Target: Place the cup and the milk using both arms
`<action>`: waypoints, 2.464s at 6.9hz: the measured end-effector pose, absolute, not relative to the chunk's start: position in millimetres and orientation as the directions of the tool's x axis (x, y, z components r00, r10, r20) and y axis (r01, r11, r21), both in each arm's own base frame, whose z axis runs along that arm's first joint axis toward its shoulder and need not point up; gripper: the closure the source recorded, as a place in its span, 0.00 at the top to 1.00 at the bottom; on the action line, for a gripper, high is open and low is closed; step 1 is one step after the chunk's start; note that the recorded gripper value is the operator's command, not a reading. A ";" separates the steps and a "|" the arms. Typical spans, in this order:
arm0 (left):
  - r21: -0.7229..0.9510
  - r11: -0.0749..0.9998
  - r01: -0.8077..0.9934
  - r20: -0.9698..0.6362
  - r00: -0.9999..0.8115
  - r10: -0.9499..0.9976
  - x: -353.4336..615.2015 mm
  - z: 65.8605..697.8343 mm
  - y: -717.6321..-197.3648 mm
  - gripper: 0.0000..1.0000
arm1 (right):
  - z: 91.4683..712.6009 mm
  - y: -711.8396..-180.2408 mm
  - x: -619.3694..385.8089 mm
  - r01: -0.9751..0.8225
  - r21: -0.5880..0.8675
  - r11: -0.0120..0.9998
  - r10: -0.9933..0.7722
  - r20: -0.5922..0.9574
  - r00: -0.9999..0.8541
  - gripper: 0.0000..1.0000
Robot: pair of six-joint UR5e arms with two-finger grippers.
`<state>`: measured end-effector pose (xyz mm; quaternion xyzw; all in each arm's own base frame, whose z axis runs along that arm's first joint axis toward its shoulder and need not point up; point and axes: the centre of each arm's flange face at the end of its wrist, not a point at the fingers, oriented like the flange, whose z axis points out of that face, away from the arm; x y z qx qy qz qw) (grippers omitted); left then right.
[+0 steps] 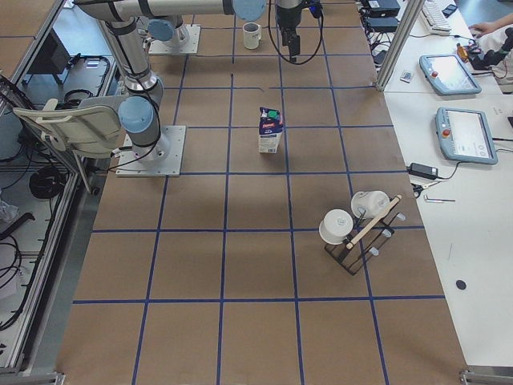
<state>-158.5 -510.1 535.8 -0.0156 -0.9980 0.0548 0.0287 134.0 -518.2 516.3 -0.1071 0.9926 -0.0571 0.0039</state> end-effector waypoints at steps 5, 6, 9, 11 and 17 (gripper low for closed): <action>-0.109 0.994 0.027 0.055 -0.998 0.033 -157.7 535.7 -510.2 1.00 | 516.6 -518.3 134.1 -0.207 -0.111 0.972 -0.208 0.003 -0.978 1.00; -0.106 0.994 0.027 0.055 -0.998 0.033 -157.7 534.9 -509.2 1.00 | 515.5 -518.6 133.9 -0.207 -0.109 0.972 -0.208 0.004 -0.978 1.00; -0.052 0.998 0.026 0.054 -0.998 0.028 -155.6 509.2 -491.6 1.00 | 507.3 -519.1 131.7 -0.202 -0.089 0.975 -0.203 0.001 -0.979 1.00; 0.065 0.996 0.054 0.049 -0.997 0.051 -135.2 432.7 -487.8 1.00 | 503.5 -520.3 127.9 -0.197 -0.083 0.977 -0.198 0.002 -0.980 1.00; 0.292 0.951 0.105 0.018 -0.994 0.105 -81.2 240.8 -443.8 0.00 | 431.9 -527.3 43.6 -0.171 0.018 0.985 -0.170 -0.024 -0.985 1.00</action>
